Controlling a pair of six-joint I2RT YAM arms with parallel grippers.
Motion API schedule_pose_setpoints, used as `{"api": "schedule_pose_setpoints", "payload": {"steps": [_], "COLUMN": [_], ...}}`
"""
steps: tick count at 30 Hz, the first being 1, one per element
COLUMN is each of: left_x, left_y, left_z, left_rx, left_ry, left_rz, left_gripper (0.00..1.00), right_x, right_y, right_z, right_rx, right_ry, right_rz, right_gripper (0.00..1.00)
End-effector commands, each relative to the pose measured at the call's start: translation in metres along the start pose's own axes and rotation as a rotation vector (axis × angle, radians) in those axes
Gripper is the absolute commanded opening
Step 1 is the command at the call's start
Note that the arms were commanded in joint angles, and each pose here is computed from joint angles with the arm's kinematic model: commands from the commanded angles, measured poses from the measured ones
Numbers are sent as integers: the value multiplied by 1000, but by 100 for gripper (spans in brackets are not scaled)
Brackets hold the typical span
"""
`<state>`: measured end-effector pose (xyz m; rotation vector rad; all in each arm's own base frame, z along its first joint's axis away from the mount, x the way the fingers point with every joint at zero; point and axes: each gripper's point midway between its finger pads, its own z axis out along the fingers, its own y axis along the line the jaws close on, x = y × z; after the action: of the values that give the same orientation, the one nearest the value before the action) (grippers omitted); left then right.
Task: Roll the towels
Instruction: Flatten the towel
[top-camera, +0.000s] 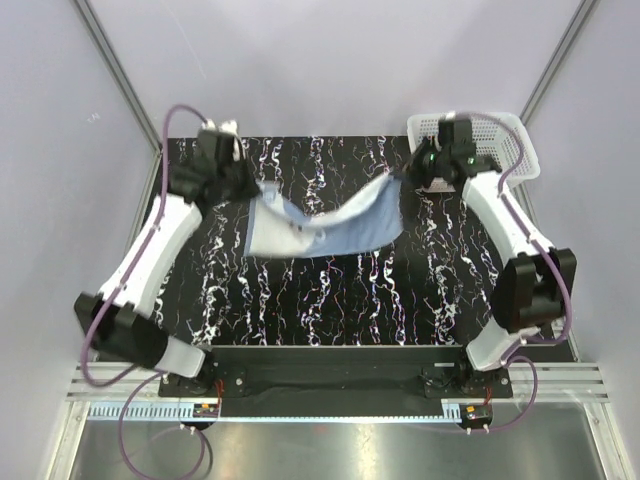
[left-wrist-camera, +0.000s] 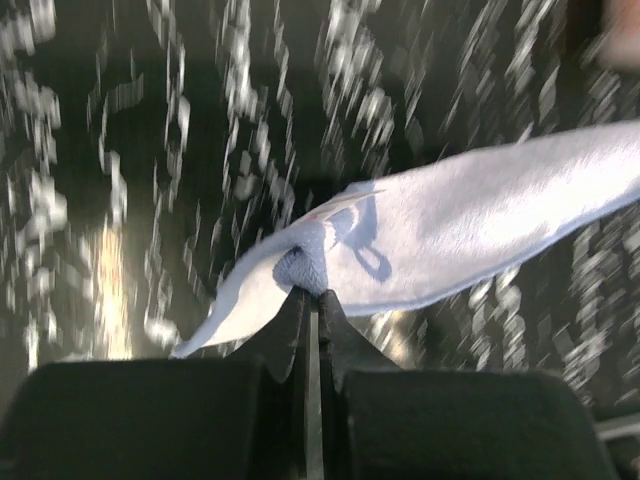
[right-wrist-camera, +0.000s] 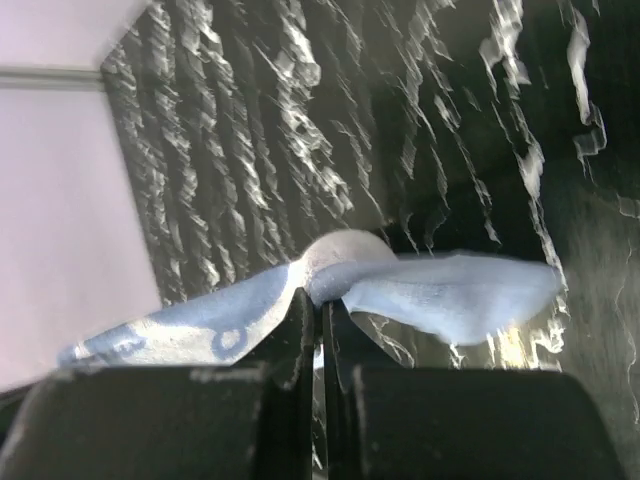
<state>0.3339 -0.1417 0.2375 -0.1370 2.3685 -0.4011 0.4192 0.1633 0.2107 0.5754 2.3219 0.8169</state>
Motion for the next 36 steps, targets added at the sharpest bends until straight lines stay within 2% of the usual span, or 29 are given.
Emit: {"api": "schedule_pose_setpoints", "payload": {"steps": [1,2,3,5,8,9,10,12,13,14,15,16,17,18,19,20,21,24,28,36], "left_x": [-82,-90,-111,-120,-103,-93,-61,-39,6,13,33,51,86,100,111,139,147,174,192,196], "left_y": [-29,-30,-39,-41,-30,-26,-13,-7,11,11,21,26,42,47,52,63,68,79,93,98], "left_z": [-14,-21,-38,-57,-66,-63,-44,-46,-21,-25,-15,-9,6,8,12,20,23,30,36,38], "left_rx": [153,160,189,199,190,190,174,190,160,181,167,161,127,117,110,78,68,57,27,14], "left_ry": [-92,-94,-153,-205,-220,-205,-123,-126,-24,-45,-9,25,93,118,141,199,216,289,352,355], "left_rz": [-3,-5,8,20,16,-2,-25,-61,-94,-121,-150,-175,-213,-256,-283,-316,-357,-442,-509,-558], "left_gripper": [0,0,0,0,0,0,0,0,0,0,0,0,0,0,0,0,0,0,0,0], "right_x": [-52,-60,-63,-73,-58,-42,-33,-18,9,16,46,58,67,93,104,111,128,144,156,171], "right_y": [52,61,64,82,70,53,43,33,-1,-4,-38,-49,-55,-83,-94,-100,-119,-139,-150,-161], "right_z": [-32,-38,-47,-69,-82,-81,-79,-84,-66,-67,-52,-47,-44,-35,-32,-31,-27,-25,-26,-33], "right_rx": [-111,-122,-112,-142,-124,-107,-98,-117,-63,-86,-29,-21,-34,14,26,30,69,119,150,165], "right_ry": [-39,-54,-60,-105,-98,-82,-73,-90,-26,-36,30,51,62,113,131,133,165,186,211,219], "right_rz": [-71,-98,-108,-147,-146,-136,-125,-108,-68,-49,-4,17,45,87,107,130,156,193,214,235], "right_gripper": [0,0,0,0,0,0,0,0,0,0,0,0,0,0,0,0,0,0,0,0]}}
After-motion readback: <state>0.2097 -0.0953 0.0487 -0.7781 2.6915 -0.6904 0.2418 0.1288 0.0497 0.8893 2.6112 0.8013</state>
